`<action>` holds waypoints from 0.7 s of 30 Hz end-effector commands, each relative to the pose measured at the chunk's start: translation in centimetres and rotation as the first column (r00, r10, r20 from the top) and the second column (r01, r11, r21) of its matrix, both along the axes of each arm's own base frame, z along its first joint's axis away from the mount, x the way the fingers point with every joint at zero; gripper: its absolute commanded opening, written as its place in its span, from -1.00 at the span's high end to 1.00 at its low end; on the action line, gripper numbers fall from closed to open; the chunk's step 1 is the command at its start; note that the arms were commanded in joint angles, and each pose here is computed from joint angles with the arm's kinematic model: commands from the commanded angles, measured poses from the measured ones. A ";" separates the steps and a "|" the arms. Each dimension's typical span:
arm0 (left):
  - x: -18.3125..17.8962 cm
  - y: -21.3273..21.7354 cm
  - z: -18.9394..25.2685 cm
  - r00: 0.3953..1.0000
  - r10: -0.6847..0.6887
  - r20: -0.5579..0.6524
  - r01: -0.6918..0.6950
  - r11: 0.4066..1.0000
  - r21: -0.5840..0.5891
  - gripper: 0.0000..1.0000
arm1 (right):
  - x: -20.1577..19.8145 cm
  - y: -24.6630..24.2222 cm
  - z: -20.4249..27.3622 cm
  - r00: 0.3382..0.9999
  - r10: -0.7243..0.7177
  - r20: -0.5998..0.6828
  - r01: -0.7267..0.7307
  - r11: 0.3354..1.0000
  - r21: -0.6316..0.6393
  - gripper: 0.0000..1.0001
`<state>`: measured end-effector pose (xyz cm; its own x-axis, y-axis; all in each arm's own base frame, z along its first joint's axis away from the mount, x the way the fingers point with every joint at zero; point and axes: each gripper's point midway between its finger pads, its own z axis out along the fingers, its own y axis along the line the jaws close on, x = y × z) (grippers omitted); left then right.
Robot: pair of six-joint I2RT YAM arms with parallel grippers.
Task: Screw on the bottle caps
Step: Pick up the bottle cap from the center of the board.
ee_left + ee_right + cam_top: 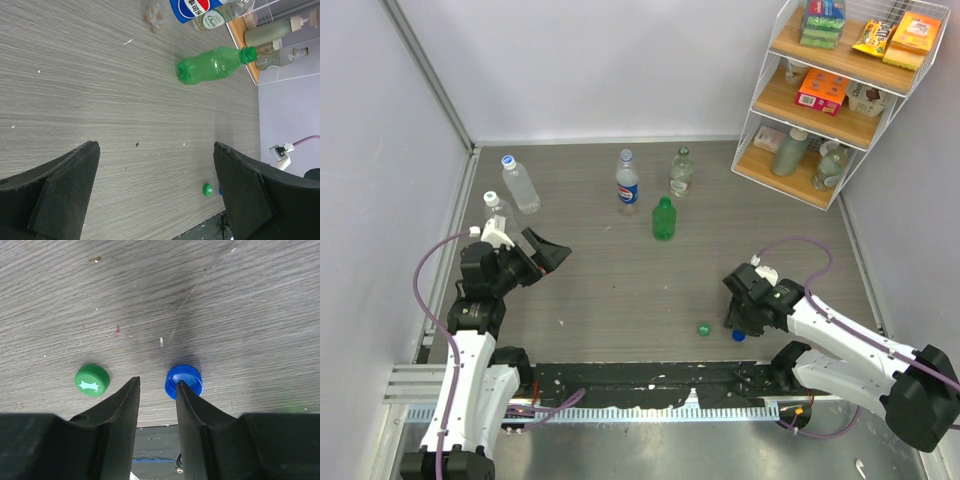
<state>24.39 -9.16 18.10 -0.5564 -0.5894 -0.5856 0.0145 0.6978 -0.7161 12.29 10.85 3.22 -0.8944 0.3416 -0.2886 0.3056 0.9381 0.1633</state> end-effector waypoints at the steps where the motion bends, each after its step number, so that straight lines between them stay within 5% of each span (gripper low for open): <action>1: 0.3 0.1 1.1 1.000 0.003 0.024 -0.003 1.000 0.006 -0.99 | 0.4 0.7 -0.3 1.000 0.022 0.010 -0.022 0.999 0.023 0.24; 8: 0.1 0.0 1.1 1.000 0.004 0.023 -0.004 1.000 0.005 -0.99 | 0.5 -0.2 -1.4 1.000 0.001 -0.002 -0.001 0.999 -0.038 0.43; 13: 0.1 -0.1 1.3 1.000 0.001 0.028 -0.001 1.000 -0.004 -0.99 | 1.1 0.0 -0.6 0.999 -0.003 0.041 0.004 1.000 -0.022 0.97; 18: -0.3 -2.4 2.9 0.989 -0.122 0.088 0.131 0.986 -0.100 -0.99 | 3.1 2.1 2.5 0.984 0.041 0.171 -0.056 0.995 0.086 0.98; 21: -0.6 -4.2 4.0 0.969 -0.202 0.142 0.228 0.952 -0.206 -0.99 | 4.4 5.4 6.2 0.938 0.131 0.322 -0.213 0.949 0.233 0.98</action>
<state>24.20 -10.57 19.14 -0.5841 -0.5970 -0.5499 0.0698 0.6381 -0.7668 13.62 12.00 3.91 -0.8826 0.3166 -0.3477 0.2402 0.9392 0.2455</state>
